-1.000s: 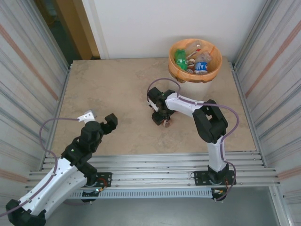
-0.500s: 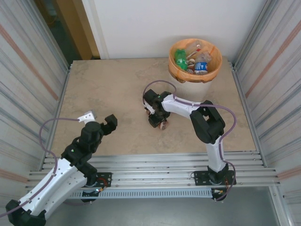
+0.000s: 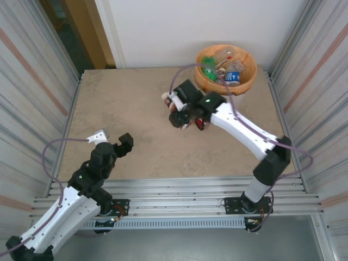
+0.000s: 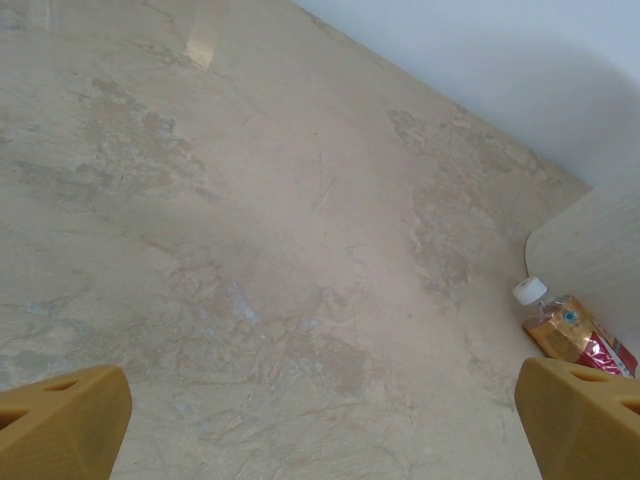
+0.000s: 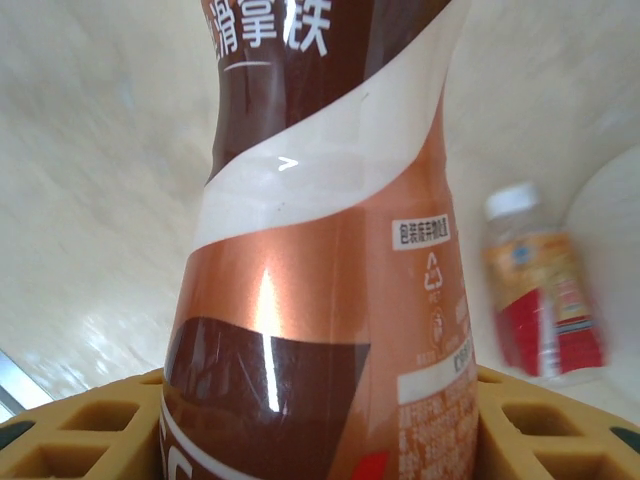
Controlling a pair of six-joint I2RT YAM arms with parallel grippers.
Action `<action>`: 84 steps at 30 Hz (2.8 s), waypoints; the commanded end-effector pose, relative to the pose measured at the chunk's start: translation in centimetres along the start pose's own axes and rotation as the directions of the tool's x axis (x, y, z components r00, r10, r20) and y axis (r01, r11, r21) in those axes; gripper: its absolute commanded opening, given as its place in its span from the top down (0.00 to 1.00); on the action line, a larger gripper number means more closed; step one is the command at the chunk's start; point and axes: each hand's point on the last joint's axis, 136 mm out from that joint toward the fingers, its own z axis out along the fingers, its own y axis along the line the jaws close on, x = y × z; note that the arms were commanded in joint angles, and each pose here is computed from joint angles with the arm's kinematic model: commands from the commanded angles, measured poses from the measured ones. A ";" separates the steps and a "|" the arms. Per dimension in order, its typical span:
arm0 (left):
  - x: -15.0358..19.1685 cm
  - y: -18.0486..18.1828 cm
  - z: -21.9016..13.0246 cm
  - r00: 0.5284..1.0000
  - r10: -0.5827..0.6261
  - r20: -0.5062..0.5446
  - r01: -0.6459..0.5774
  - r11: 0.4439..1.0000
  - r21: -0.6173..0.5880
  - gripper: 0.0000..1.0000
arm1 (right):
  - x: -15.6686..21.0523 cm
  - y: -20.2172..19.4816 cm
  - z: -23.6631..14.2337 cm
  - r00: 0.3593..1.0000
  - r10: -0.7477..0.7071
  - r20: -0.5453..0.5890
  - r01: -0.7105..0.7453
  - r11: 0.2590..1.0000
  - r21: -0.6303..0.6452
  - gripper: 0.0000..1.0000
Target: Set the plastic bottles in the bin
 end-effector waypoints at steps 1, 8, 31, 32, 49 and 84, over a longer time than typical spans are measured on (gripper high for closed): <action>-1.6 -0.1 -0.5 0.999 0.007 0.047 -0.006 1.000 -0.010 0.01 | -1.9 -3.2 -5.3 0.988 0.114 0.108 -0.118 0.993 0.029 0.71; -1.6 -0.4 -0.4 0.999 0.013 0.043 -0.013 1.000 -0.006 0.01 | -5.5 -10.5 -12.2 0.883 0.319 0.345 -0.341 0.940 0.003 0.71; -1.6 -0.8 -0.1 0.999 0.017 0.032 -0.017 1.000 0.001 0.01 | -7.2 -26.6 -6.3 0.898 0.342 0.278 -0.411 0.877 0.249 0.66; -1.6 -0.8 -0.1 0.999 0.014 0.033 -0.014 1.000 0.002 0.01 | -7.0 -26.7 -5.8 0.900 0.347 0.265 -0.412 0.876 0.251 0.65; -1.7 -0.9 0.0 0.999 0.022 0.033 -0.022 1.000 0.002 0.01 | -5.4 -26.7 -5.3 0.909 0.357 0.216 -0.408 0.869 0.279 0.22; -1.1 -0.5 0.1 1.000 0.015 0.009 -0.015 1.000 -0.012 0.01 | 1.5 -6.0 -3.6 0.997 0.052 0.051 -0.063 0.966 0.251 0.04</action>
